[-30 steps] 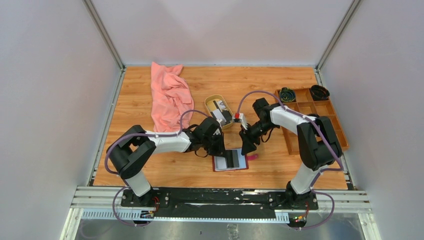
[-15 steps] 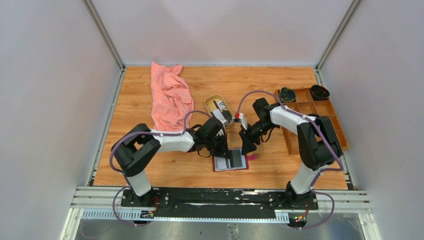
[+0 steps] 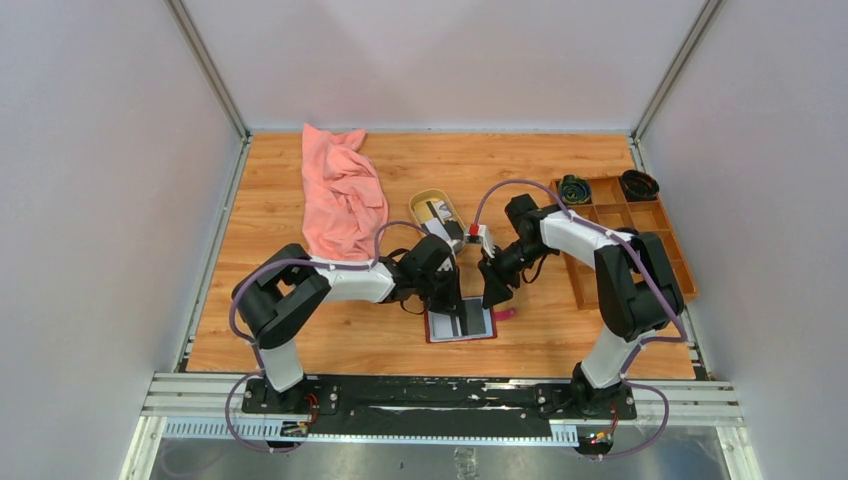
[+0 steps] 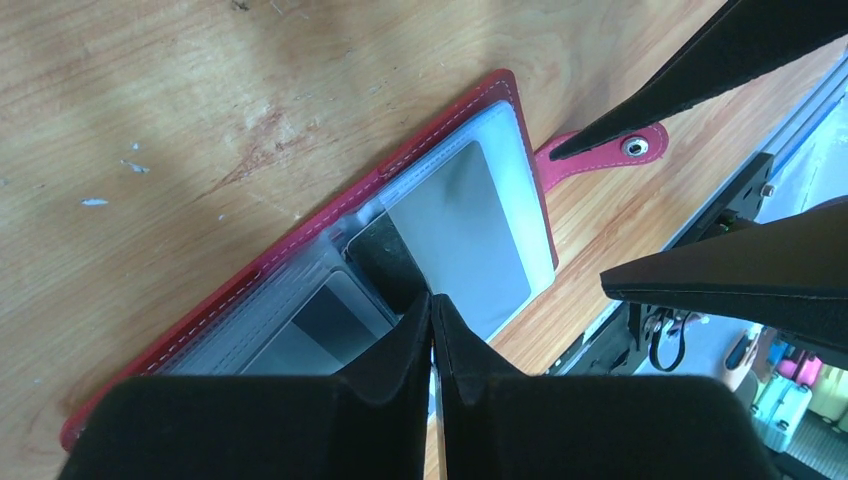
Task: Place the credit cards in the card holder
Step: Insert the credit card into the card holder.
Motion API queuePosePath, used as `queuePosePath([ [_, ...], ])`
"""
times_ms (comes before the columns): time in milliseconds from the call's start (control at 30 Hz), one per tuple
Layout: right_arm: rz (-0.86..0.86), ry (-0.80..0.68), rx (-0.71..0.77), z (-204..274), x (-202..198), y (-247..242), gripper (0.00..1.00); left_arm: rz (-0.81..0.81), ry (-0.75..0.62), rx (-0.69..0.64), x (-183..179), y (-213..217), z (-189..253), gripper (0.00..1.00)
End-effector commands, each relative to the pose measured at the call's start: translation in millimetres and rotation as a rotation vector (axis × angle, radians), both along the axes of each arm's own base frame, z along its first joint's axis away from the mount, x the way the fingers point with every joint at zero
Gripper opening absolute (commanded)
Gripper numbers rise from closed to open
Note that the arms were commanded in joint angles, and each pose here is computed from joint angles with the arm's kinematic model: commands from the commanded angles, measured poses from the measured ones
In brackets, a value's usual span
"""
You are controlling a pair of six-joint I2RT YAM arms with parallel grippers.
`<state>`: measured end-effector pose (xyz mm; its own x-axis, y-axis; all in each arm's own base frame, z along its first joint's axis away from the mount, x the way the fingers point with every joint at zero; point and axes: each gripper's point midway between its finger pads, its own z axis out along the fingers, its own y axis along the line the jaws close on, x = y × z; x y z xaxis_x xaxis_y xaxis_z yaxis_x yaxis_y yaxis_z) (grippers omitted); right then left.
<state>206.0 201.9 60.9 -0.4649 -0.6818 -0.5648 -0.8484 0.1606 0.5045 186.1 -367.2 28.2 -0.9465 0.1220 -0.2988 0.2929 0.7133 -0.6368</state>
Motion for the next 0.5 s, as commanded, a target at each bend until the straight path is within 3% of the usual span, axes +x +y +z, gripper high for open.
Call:
queuePosePath([
  [0, 0.01, 0.004, -0.012, 7.7, -3.7, 1.5, 0.49, -0.014, -0.005, -0.024, 0.5, -10.6, 3.5, 0.09],
  [233, 0.025, 0.006, 0.001, 9.8, -6.2, 2.1, 0.49, 0.012, -0.102, -0.041, 9.4, -4.0, 24.8, 0.2],
  [467, 0.026, 0.013, 0.003, 9.5, -7.1, 2.3, 0.49, 0.023, -0.058, 0.005, -0.2, 8.9, 4.2, 0.25],
])
